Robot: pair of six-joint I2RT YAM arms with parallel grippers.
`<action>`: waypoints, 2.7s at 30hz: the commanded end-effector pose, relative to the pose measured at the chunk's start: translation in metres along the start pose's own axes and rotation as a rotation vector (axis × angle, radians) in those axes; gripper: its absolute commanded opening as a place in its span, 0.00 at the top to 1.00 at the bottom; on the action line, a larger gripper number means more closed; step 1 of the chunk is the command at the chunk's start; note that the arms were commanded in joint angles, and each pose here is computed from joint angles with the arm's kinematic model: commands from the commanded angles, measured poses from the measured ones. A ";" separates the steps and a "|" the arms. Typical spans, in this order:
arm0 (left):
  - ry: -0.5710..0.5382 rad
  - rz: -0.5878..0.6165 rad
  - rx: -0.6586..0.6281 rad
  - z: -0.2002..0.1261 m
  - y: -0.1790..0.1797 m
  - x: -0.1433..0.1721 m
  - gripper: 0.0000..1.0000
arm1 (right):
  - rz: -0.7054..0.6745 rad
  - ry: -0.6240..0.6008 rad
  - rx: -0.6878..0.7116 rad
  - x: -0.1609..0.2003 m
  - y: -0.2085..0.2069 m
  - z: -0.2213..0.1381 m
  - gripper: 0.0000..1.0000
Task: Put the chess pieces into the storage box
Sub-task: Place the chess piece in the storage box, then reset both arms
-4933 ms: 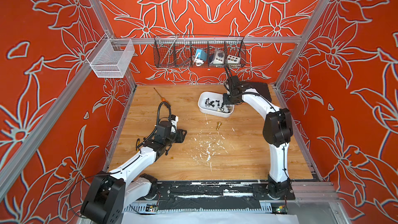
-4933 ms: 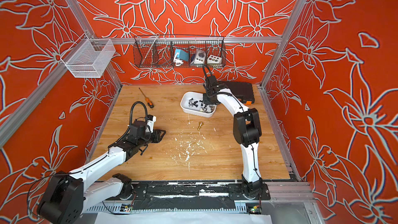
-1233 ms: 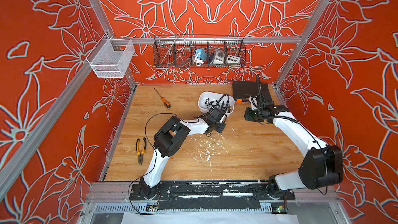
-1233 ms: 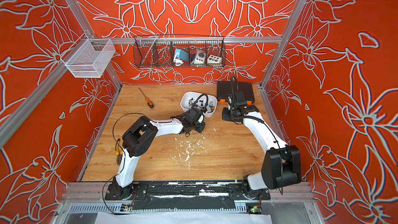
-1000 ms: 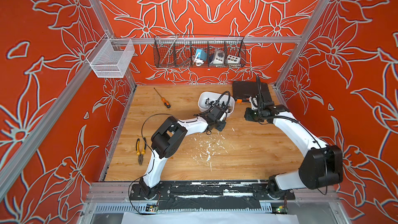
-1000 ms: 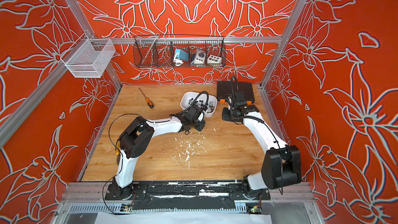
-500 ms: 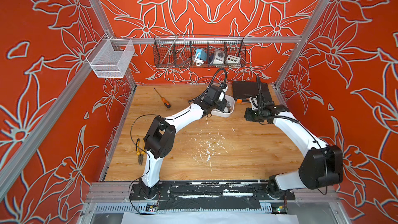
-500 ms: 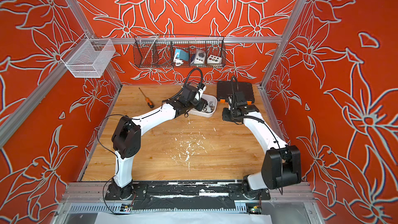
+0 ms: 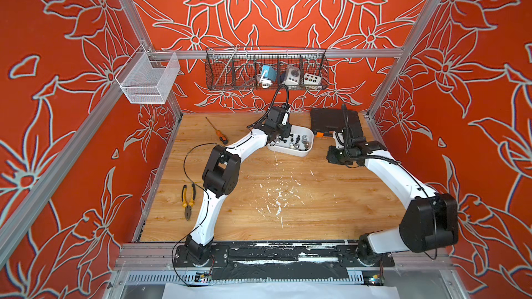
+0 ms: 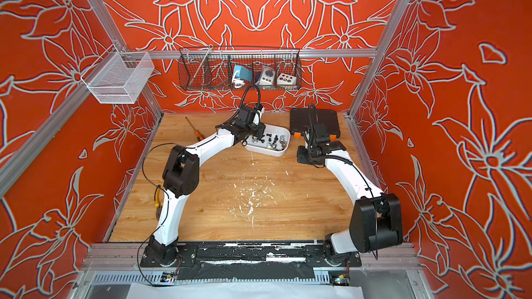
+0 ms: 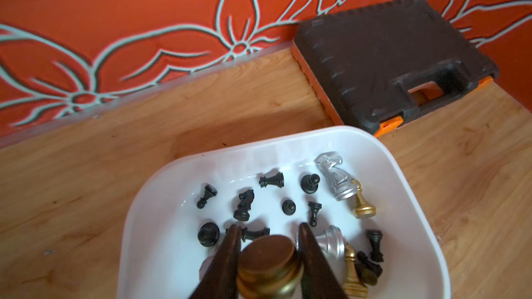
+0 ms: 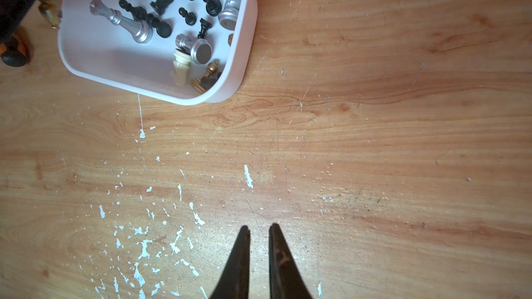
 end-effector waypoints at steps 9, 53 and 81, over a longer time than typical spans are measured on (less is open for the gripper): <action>0.034 -0.021 0.054 0.009 -0.009 0.013 0.69 | -0.004 0.030 -0.005 0.010 -0.002 0.005 0.84; -0.181 -0.050 0.058 -0.108 0.003 -0.022 0.59 | 0.000 -0.035 0.108 0.032 -0.019 -0.031 0.84; -0.522 -0.274 -0.283 -0.281 0.141 0.088 0.43 | -0.010 -0.116 0.212 0.044 -0.036 -0.035 0.48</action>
Point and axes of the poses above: each gripper's point midway between its finger pads, its own z axis out along the fingers, its own y axis along the line the jaws close on, x = y × z, the point moved 2 cm from there along -z, back along the fingers, and after that the axes turned 14 degrees about -z, right-handed, at the moved point
